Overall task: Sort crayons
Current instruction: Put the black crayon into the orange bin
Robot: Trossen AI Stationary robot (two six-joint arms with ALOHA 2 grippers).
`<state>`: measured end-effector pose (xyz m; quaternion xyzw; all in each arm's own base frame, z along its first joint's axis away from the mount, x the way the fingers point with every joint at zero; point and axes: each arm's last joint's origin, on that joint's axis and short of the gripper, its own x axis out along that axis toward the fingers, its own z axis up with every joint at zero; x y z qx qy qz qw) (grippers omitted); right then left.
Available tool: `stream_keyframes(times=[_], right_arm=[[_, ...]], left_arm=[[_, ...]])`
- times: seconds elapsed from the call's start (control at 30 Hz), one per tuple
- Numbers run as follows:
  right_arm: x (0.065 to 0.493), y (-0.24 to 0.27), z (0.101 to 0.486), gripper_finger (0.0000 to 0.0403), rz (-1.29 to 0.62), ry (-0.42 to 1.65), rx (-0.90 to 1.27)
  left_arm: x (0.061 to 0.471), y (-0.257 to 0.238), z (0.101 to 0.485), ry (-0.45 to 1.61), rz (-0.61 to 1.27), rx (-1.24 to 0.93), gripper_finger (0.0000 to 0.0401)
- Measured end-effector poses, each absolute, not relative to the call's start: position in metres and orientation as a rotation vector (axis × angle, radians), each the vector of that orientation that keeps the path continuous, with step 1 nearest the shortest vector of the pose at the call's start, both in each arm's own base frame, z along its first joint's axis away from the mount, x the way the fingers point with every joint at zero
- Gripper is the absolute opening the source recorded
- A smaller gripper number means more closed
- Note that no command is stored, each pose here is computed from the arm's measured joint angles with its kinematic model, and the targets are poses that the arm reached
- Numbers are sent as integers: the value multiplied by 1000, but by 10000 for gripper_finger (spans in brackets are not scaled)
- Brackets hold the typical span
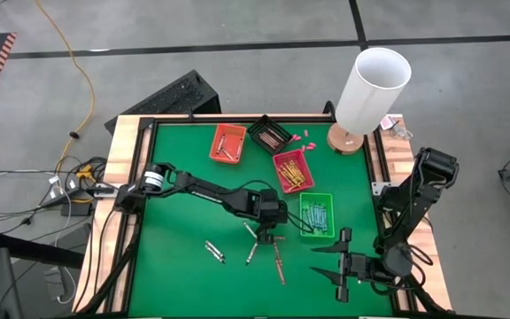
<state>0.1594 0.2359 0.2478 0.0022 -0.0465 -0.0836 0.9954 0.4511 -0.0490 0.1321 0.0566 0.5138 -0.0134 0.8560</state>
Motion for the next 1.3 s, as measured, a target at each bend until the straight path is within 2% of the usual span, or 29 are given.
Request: stream_keyframes(times=[0.2,0.63,1.0,1.3], right_arm=[[159,236,248,219,-168,-94,12],[159,235,249,219,-170,-102,31],[174,224,249,219,-237,-100,3],[196,208,251,219,-255,-128,-2]], left_arm=[[453,-51,145,1013,32,68,4],[424,-53,242,842,117,95,0],[382,-88,329,556,143,113,0],[354,-135,356,423,149,156,0]])
